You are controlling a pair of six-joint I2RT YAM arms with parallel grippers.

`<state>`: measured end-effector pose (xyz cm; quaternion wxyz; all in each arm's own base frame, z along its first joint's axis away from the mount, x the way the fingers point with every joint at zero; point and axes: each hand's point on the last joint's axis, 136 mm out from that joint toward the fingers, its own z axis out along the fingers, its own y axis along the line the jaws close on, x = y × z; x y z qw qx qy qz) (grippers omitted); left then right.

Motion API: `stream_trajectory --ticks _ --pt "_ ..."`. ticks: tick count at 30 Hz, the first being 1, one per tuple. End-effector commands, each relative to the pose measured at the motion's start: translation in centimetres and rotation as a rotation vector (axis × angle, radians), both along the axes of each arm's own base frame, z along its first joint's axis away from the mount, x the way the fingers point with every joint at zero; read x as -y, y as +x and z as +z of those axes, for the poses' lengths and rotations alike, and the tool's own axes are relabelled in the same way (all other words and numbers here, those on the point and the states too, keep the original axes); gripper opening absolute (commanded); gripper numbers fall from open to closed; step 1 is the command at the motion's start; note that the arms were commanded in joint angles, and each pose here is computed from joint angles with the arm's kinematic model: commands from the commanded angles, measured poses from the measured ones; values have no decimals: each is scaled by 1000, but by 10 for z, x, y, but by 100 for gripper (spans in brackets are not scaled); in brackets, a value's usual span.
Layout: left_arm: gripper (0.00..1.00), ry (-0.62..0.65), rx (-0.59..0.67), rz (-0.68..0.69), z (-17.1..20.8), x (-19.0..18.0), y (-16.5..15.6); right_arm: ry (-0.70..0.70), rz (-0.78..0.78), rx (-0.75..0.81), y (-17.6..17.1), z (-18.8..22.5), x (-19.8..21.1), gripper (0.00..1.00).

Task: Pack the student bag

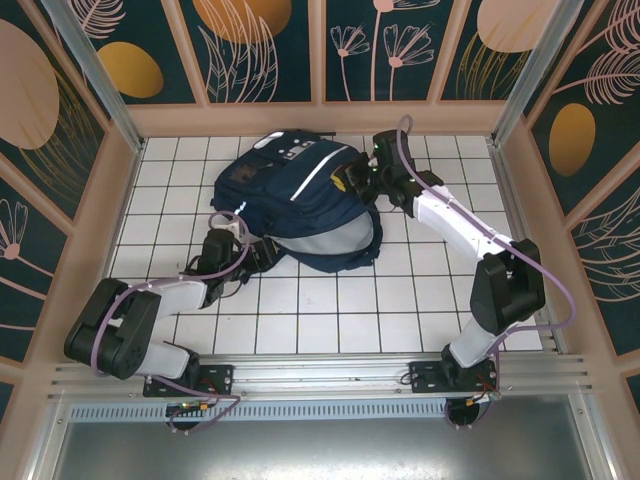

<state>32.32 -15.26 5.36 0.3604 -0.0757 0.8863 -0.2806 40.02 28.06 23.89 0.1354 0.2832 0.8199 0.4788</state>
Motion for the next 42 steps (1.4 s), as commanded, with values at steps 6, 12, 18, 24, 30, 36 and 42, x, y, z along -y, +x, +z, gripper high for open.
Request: stream_trajectory --ticks 6,12,18,24,30,36,42 --pt "72 48 162 -117 23 20 9 48 55 124 11 36 12 0" --pt "64 204 261 -207 22 31 -6 25 118 145 5 31 22 0" --pt "65 184 432 -168 40 22 -25 90 193 190 0 57 14 0" --pt "63 131 558 -202 56 34 -37 149 212 236 -1 96 11 0" --pt "52 150 692 -218 65 33 -47 164 234 268 -4 117 11 0" --pt "53 198 712 -300 54 51 -53 162 263 265 -16 109 13 0" --pt "56 229 729 -294 48 55 -52 174 283 238 -35 86 17 0"
